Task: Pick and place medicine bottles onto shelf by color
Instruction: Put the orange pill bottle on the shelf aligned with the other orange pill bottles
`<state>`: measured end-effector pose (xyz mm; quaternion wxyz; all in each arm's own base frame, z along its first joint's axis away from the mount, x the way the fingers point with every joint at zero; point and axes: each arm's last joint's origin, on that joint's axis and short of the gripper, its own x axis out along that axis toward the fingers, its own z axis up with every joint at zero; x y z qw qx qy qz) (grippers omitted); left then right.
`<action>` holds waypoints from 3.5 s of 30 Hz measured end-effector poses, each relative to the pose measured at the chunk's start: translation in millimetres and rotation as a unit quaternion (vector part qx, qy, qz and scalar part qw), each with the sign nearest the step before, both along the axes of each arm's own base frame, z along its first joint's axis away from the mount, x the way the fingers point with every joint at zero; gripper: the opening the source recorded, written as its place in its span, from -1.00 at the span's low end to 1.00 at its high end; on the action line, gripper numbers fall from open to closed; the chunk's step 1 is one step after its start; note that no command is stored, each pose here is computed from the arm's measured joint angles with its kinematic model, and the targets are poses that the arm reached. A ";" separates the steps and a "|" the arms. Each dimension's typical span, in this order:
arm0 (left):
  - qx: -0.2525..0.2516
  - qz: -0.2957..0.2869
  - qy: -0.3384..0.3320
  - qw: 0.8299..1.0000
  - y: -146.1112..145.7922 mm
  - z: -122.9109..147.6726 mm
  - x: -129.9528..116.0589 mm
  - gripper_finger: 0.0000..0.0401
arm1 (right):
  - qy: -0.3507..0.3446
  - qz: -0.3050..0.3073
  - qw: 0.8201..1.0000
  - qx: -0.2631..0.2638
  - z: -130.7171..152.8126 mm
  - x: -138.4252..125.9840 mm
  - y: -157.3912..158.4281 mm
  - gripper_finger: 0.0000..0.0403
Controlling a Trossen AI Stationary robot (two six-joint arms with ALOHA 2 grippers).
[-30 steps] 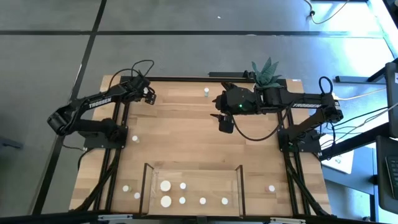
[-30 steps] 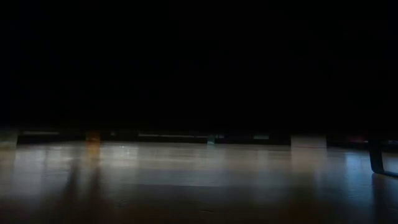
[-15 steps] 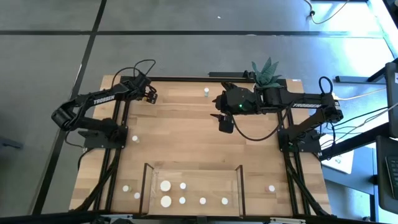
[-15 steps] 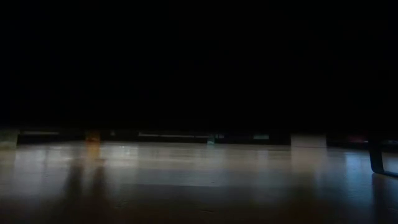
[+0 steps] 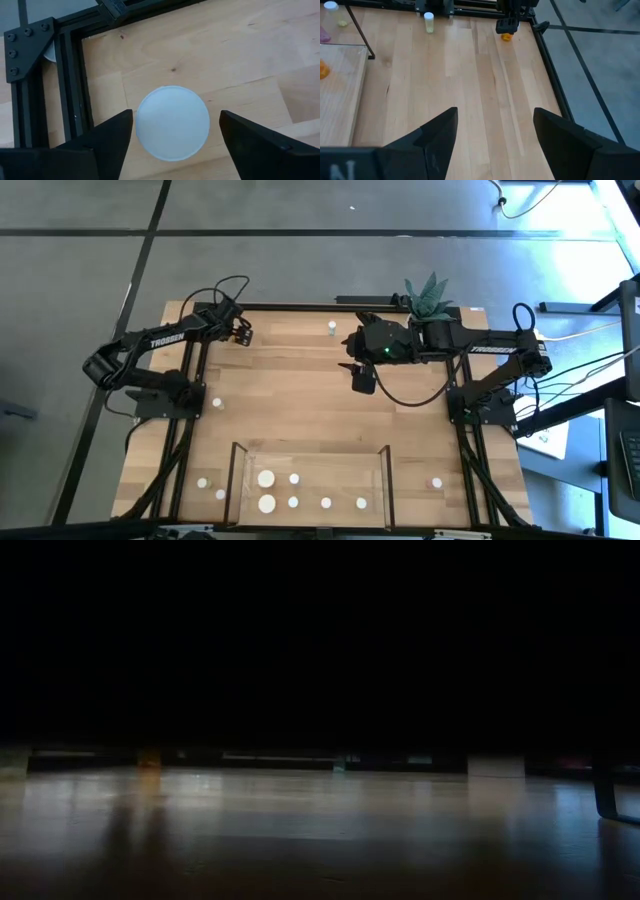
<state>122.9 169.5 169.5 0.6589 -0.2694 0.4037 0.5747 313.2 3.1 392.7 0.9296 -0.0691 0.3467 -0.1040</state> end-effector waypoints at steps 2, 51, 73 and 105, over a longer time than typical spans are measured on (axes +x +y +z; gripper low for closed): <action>0.000 0.000 0.000 1.000 0.0 0.0 0.0 0.39 | 0.000 0.000 1.000 0.000 0.0 0.0 0.0 0.30; 0.038 -0.132 -0.039 0.990 -48.7 56.8 7.8 0.05 | 0.006 0.000 1.000 0.000 -1.0 -0.8 0.1 0.30; 0.054 -0.349 -0.084 0.932 -131.7 132.9 46.5 0.05 | 0.039 0.135 0.988 0.067 -5.3 -3.7 8.8 0.30; -0.016 -0.589 -0.122 0.799 -281.3 102.7 87.8 0.05 | 0.051 0.208 0.974 0.070 -6.7 -5.6 12.1 0.30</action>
